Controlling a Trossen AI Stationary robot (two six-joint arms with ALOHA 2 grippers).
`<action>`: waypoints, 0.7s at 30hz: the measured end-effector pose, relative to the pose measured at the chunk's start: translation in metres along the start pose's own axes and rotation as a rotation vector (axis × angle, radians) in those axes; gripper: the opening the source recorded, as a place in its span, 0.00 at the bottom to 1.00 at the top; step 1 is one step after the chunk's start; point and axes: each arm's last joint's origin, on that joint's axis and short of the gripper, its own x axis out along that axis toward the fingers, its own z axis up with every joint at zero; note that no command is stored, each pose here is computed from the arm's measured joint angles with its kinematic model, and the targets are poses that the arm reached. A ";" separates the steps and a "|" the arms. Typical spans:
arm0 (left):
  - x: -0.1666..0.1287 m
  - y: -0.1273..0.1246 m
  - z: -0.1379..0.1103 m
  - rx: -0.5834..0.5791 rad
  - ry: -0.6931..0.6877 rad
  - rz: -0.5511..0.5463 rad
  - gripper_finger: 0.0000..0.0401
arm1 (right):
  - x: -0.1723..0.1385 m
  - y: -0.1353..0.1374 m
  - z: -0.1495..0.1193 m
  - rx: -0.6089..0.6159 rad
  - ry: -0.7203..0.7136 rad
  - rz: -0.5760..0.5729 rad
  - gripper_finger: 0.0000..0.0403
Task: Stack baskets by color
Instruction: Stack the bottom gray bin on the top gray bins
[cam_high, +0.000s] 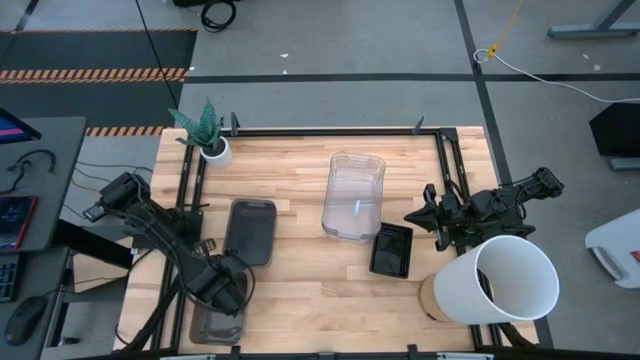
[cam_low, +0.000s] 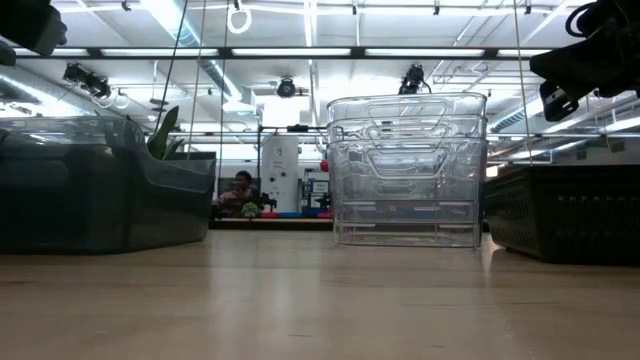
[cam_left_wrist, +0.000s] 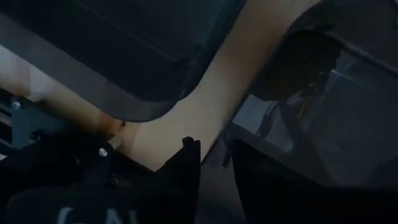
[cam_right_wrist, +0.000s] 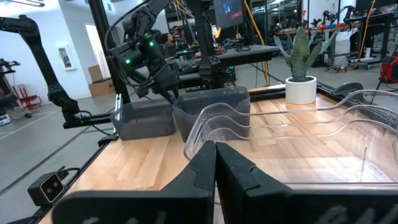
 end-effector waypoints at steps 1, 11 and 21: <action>0.001 0.000 0.000 -0.002 -0.001 0.000 0.25 | 0.000 0.000 0.000 0.000 0.000 0.000 0.04; 0.010 0.000 0.000 0.007 -0.017 -0.001 0.24 | 0.000 0.000 0.000 0.000 0.000 0.000 0.04; 0.012 -0.001 0.001 0.006 -0.048 -0.012 0.23 | 0.000 0.000 0.000 0.000 0.000 0.000 0.04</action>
